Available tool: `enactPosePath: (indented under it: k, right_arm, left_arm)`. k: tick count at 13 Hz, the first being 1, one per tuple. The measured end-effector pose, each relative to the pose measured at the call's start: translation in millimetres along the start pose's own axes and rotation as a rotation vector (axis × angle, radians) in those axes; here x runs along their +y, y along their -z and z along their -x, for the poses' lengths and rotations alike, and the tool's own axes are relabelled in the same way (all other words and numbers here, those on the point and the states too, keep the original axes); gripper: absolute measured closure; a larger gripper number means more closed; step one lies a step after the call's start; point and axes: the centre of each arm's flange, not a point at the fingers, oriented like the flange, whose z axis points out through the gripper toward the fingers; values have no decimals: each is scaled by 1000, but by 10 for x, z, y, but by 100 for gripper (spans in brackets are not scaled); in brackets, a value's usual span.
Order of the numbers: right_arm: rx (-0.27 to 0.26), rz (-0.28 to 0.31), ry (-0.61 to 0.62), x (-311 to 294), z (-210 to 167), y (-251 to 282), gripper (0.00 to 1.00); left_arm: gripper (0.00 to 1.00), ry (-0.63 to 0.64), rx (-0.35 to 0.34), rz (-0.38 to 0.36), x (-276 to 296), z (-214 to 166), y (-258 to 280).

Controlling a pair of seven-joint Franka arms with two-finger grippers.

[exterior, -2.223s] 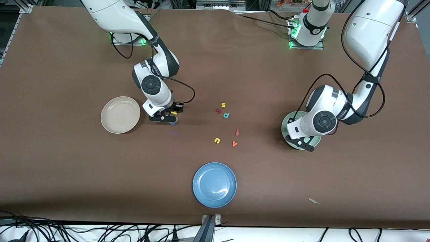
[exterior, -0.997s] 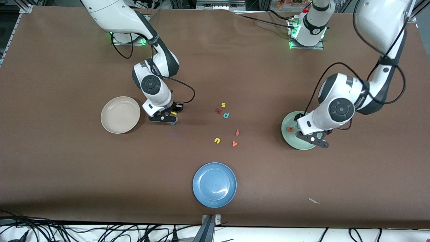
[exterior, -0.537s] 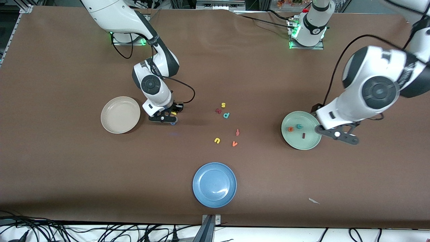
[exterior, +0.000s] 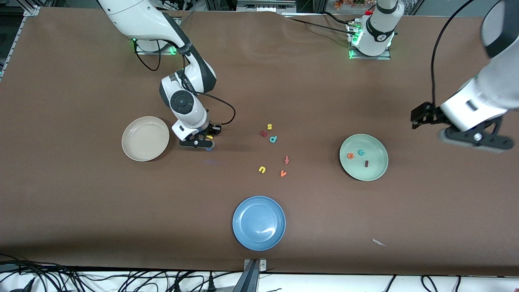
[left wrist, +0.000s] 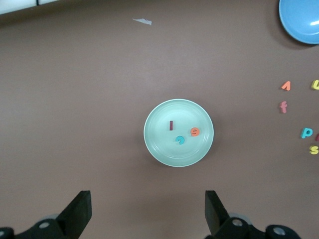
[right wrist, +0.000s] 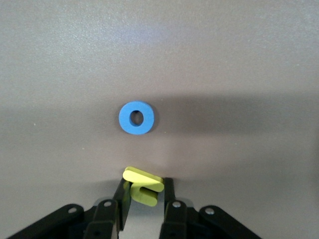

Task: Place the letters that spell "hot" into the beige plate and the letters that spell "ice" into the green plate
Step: 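Grasp the yellow t with the right gripper while the left gripper withdraws, then carry the yellow t onto the beige plate and open the right gripper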

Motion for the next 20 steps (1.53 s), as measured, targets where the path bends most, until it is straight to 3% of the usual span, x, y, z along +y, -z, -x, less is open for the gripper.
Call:
enactPosePath:
  k: [5, 12, 16, 20]
  right_arm:
    - [7, -3, -2, 2, -26, 27, 69]
    - [-8, 35, -43, 264, -277, 545, 69]
    - [-82, 112, -1, 1279, -611, 993, 69]
    - [-145, 148, 74, 2452, -792, 959, 69]
  left_arm:
    - [0, 27, 66, -17, -73, 346, 388]
    - [0, 31, 61, -19, -238, 463, 401]
    - [0, 25, 64, -19, -210, 473, 421]
    - [0, 34, 67, 20, -235, 479, 421]
